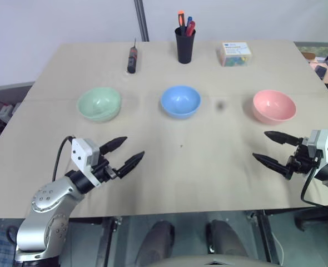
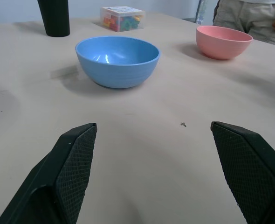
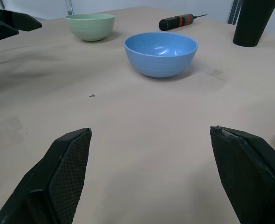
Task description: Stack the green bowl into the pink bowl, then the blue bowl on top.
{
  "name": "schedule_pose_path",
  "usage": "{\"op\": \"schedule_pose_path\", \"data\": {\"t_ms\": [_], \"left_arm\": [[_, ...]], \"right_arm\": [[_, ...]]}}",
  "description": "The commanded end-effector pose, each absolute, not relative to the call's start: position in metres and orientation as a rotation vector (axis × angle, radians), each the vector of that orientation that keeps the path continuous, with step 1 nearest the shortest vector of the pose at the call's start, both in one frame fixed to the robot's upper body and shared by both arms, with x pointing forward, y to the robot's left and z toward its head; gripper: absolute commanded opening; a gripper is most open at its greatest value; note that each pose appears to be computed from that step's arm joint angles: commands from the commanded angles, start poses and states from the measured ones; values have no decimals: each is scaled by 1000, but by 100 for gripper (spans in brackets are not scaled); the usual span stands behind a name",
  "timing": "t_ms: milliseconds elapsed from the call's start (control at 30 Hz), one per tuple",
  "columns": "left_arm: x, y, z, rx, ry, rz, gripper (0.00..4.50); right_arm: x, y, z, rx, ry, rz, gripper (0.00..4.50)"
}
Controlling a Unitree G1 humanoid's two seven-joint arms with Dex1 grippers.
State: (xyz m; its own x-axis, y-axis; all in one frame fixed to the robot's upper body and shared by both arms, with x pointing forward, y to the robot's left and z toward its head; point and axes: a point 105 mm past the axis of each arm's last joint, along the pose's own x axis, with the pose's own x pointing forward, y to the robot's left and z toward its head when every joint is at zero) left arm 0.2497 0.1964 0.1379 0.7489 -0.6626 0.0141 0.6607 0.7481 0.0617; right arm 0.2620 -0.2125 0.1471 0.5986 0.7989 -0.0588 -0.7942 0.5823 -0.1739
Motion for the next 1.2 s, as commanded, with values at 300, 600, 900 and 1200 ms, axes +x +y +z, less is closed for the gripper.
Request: {"op": "schedule_pose_path", "data": {"t_ms": [300,600,900,1200], "left_arm": [[251,183,145,89,-114,-753,414],[250,176,152,39,-162,-774,414],[249,158,178,-75,-288,-876,414],[252,145,188,-88,-328,-940,414]], "right_arm": [[265,-207,153,-216,-50,916,431],[271,-212,158,-262,-38,883,431],[328,-243,173,-523,91,688,431],[381,-250,153,-672,237,654,431]]}}
